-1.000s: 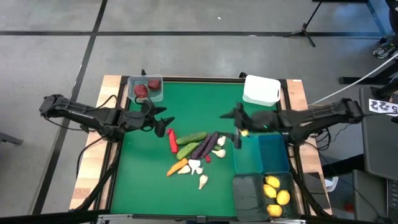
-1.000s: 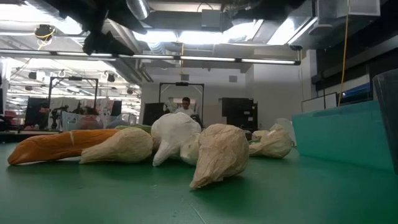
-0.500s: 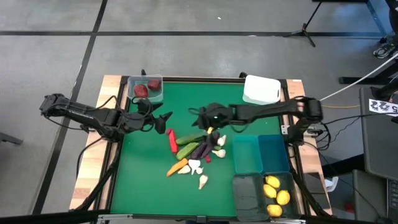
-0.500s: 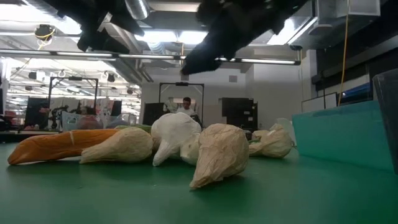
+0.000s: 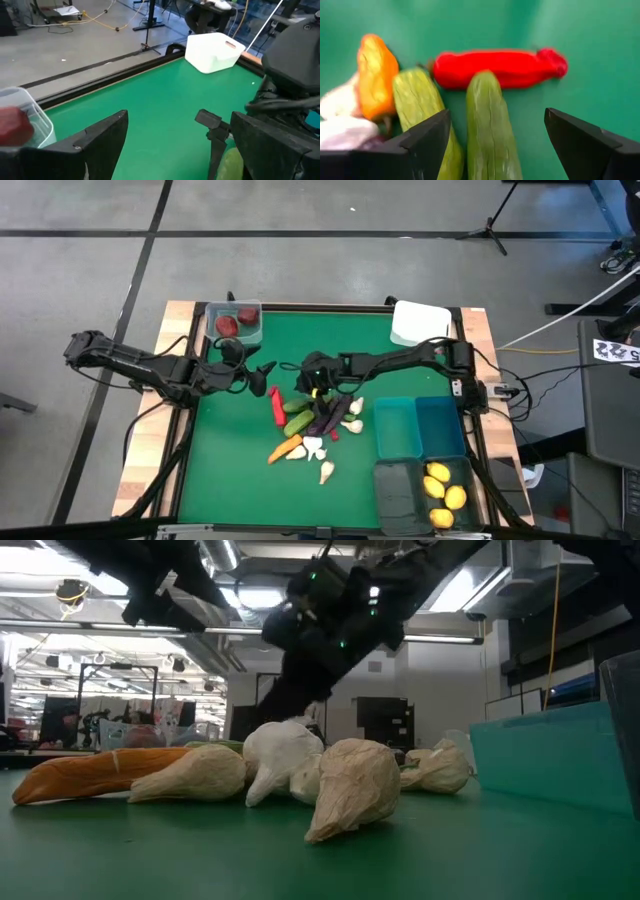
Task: Sort produce into baskets
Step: Put the cucumber into the green bin
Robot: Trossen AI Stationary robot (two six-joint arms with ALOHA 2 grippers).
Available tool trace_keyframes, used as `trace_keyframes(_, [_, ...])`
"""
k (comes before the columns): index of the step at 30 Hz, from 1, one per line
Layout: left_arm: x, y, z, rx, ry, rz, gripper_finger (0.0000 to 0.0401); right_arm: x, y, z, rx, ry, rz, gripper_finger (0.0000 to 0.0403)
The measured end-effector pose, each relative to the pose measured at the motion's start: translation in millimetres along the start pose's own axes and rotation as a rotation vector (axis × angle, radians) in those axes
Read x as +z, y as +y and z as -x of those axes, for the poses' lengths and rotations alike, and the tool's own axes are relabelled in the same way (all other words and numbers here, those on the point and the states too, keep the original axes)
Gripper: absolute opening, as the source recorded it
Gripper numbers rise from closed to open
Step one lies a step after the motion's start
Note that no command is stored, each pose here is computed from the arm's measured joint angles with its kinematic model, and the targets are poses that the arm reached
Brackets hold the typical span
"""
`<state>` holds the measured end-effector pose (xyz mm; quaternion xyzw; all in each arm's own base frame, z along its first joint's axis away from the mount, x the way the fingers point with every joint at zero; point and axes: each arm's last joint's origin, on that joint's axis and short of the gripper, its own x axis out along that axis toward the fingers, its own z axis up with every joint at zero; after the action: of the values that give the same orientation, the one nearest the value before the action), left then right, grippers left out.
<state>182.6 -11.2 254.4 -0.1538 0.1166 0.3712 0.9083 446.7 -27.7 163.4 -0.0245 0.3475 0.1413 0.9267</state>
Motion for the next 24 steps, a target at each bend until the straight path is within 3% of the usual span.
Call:
trace_keyframes(12, [-8.5,4.1,-2.0,0.031,0.006,0.063,0.0345,-29.2,-3.1,-25.0,-0.017,0.130,-0.024,0.0311])
trace_keyframes(15, [-8.5,4.2,-2.0,0.032,0.006,0.066,0.0345,-30.0,-3.0,-25.2,-0.033,0.143,-0.023,0.0276])
trace_keyframes(20, [-8.5,4.2,-2.0,0.032,0.006,0.072,0.0345,-29.8,-4.0,-25.1,-0.074,0.151,-0.016,0.0174])
trace_keyframes(24, [-8.5,4.2,-2.0,0.033,0.005,0.072,0.0345,-27.6,-4.0,-22.0,-0.090,0.153,0.043,0.0168])
